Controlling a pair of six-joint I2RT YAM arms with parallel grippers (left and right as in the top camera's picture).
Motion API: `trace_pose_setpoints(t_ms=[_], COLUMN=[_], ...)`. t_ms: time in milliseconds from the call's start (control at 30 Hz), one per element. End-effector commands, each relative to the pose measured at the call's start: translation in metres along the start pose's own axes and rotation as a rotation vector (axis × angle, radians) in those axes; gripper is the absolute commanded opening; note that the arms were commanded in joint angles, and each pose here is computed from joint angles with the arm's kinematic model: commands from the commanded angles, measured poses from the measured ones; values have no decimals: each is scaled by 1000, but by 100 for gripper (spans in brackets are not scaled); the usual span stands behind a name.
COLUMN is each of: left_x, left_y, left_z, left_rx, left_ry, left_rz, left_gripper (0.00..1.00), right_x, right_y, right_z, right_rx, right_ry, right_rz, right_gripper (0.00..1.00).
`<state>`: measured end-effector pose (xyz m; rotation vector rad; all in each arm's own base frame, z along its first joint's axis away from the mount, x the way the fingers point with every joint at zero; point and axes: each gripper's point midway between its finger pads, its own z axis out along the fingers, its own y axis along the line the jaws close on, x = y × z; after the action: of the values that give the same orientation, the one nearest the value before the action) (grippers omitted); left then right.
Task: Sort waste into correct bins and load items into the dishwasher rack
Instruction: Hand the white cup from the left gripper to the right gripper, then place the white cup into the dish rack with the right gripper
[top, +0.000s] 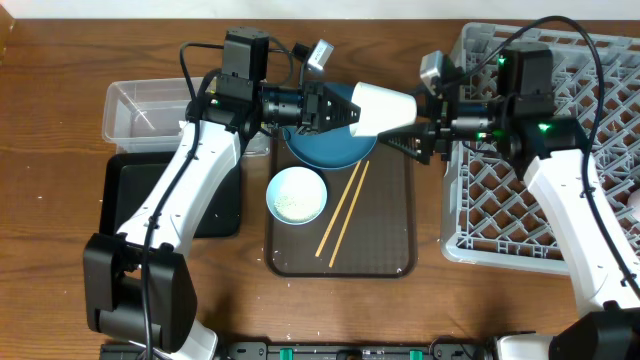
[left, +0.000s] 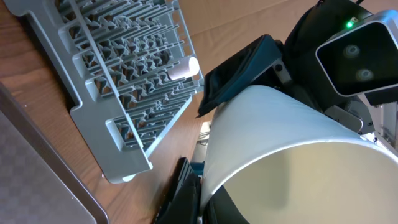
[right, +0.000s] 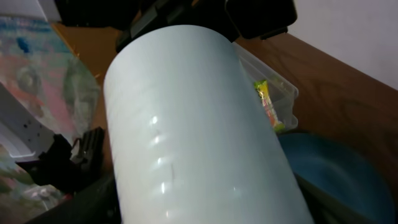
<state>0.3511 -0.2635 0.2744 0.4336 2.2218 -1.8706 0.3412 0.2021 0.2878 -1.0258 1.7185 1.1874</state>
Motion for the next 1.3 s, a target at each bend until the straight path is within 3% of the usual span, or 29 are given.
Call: trace_pose_setpoints(t_ms=[0,100,233,533,633,667,767,867,967,1033,1267], left_x=[-2,-2,-2,-6,-8,-9,-9,1,16,22,24], left_y=[0,0,0,7,12,15,49,97,129,135,127], left_z=[1,1,1,1,1,0,-5,-24,-53,-68,-120], left_rx=[10,10,10,-29,-57,-76,-254,-525,-748,-816,-998], left_ry=[5,5,5,-19,-34,-41,-86,-107,-102,-99,-178], left_rz=[7,7,7,6,20,30,7,-51,-121,-136,-126], left_gripper=[6,6,6,8,23,32,44,49,51,51,51], right_x=[-4,-4,-5,-4,0,2,14,31,45,50,70], right_y=[1,1,1,-1,-11,-16,-45,-78,-101,-110,-117], right_z=[-5,-5,-5,-5,-5,-6,-11,-30,-71,-104,-234], right_rx=[-14,-15,-15,-3,51,82,257,494,735,874,1304], right_ry=[-20,-20,-20,-17,5,17,77,143,187,198,223], right_rz=[-13,-13,-15,-16,-8,6,83,187,312,390,652], right_gripper=[71,67,48,43,39,37,31,22,19,11,7])
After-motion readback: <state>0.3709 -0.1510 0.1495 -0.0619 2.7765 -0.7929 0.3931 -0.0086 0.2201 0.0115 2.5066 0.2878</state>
